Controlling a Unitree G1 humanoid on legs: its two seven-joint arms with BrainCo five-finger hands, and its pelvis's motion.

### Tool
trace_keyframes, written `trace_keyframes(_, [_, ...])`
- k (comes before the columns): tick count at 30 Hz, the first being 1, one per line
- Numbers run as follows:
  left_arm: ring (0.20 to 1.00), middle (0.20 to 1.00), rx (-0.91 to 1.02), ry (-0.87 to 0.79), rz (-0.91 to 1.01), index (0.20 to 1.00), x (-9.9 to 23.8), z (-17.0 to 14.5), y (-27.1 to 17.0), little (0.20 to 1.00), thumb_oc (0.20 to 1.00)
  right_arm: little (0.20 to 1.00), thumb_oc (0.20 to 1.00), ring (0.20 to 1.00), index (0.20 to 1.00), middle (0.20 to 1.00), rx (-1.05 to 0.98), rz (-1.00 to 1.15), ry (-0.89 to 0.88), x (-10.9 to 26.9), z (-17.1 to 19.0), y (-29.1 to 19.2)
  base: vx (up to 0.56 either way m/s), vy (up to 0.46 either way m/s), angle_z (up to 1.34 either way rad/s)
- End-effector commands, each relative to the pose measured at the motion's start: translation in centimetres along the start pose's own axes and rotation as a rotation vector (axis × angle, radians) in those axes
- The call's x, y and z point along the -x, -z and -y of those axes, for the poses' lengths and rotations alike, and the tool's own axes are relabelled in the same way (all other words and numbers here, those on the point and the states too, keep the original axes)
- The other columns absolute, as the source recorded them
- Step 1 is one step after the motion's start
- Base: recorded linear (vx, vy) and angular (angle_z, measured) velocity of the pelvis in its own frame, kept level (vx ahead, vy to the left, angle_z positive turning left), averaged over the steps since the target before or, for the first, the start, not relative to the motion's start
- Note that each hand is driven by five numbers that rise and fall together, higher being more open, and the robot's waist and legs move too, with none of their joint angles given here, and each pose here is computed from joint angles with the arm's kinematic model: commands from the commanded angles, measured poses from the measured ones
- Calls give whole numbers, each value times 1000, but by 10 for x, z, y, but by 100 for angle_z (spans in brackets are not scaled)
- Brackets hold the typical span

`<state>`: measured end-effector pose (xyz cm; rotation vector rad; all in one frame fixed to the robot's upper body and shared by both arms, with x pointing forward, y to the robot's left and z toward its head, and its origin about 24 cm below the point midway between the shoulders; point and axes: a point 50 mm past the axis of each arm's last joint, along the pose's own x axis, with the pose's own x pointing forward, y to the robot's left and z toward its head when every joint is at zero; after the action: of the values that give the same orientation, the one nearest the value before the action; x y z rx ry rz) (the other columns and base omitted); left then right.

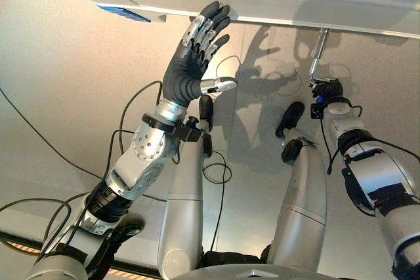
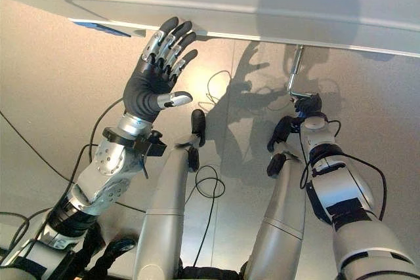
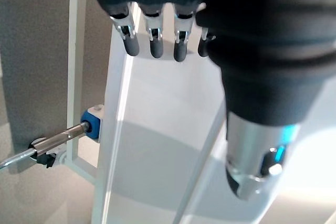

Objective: Raise the hospital bed

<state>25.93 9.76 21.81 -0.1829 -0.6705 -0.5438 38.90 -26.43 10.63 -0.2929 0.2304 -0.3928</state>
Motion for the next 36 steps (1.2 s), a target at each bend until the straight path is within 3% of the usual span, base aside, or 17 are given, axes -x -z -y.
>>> trace_keyframes(1, [1000, 1000, 86, 16, 159, 1000, 1, 14, -26, 1000, 1000, 200, 200, 200, 200, 200, 84, -142, -65, 11, -17, 46, 0, 0, 0])
trace_keyframes(9, [1000, 1000, 97, -6, 158, 1000, 0, 15, -26, 1000, 1000, 200, 200, 200, 200, 200, 183, -125, -195, 20, -59, 43, 1, 14, 0])
trace_keyframes(15, [1000, 1000, 97, -6, 158, 1000, 0, 15, -26, 1000, 1000, 200, 200, 200, 200, 200, 183, -125, -195, 20, -60, 43, 0, 0, 0])
trace_keyframes(17, [1000, 1000, 89, -24, 159, 1000, 0, 14, -26, 1000, 1000, 200, 200, 200, 200, 200, 218, -50, -299, 29, -94, 24, -5, 57, 2])
trace_keyframes(19, [1000, 1000, 86, -29, 162, 1000, -1, 14, -27, 1000, 1000, 200, 200, 200, 200, 200, 222, -28, -336, 33, -106, 21, -2, 33, 6])
trace_keyframes(36, [1000, 1000, 73, -81, 177, 1000, 2, 6, -30, 1000, 1000, 200, 200, 200, 200, 200, 279, 167, -615, 77, -180, -5, -1, 22, 2])
